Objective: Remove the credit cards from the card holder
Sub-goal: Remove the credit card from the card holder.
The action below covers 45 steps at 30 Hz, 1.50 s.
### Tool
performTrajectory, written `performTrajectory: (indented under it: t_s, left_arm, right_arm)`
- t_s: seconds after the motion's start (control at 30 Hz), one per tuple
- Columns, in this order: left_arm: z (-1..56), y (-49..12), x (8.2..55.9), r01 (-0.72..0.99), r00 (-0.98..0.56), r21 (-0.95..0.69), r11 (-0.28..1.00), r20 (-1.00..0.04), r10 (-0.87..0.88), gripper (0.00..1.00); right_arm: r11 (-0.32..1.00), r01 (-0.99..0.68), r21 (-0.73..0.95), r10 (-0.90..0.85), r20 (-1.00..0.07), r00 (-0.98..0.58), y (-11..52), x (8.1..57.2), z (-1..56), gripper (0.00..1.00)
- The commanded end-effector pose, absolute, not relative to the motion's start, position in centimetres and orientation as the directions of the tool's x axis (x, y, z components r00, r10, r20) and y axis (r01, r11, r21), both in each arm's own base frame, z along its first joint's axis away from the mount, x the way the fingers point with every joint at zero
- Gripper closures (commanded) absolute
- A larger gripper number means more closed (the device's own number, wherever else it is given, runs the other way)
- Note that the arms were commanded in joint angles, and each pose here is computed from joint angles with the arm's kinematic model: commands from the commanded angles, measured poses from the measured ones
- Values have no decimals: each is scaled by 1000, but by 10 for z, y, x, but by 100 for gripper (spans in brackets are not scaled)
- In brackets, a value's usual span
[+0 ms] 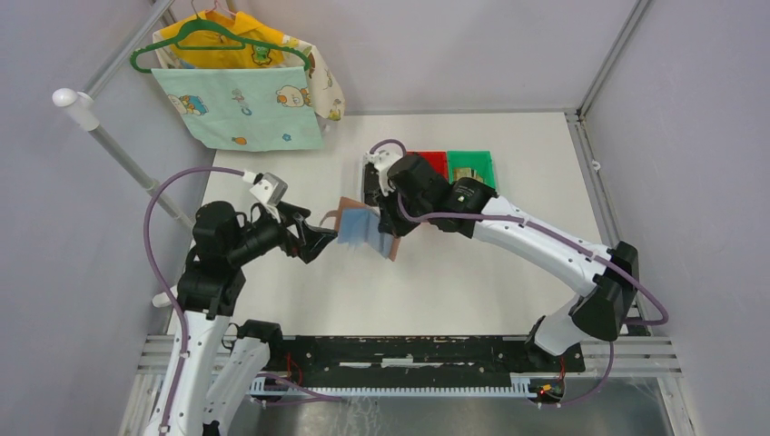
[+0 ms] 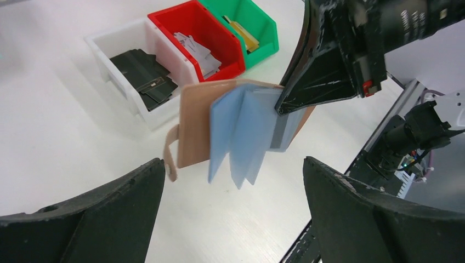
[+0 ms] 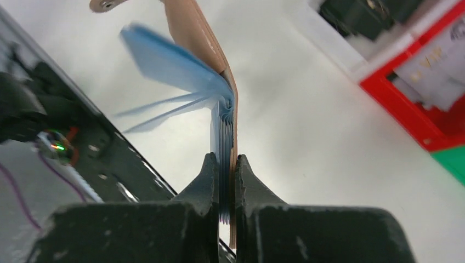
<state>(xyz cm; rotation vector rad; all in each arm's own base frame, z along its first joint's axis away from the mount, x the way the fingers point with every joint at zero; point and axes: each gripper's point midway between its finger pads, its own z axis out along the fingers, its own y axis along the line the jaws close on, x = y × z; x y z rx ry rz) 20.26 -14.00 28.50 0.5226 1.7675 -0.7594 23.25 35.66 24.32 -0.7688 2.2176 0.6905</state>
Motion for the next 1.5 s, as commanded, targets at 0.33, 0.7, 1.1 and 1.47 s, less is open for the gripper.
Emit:
performTrajectory:
  t_s: [0.33, 0.7, 1.1, 1.47]
  left_arm:
    - [305, -159, 183, 790, -285, -243, 563, -959, -14, 0]
    - [289, -165, 182, 752, -391, -376, 541, -916, -92, 0]
    - [264, -138, 217, 494, -464, -481, 724, -850, -247, 0]
    - [311, -164, 200, 554, -529, -640, 532, -764, -369, 0]
  right_arm:
    - [692, -713, 112, -446, -711, -544, 340, 237, 265, 100]
    - [594, -751, 288, -335, -760, -557, 380, 233, 310, 100]
    - [462, -742, 486, -98, -804, -587, 394, 223, 375, 100]
    - [340, -758, 556, -6, -805, -593, 394, 203, 389, 100]
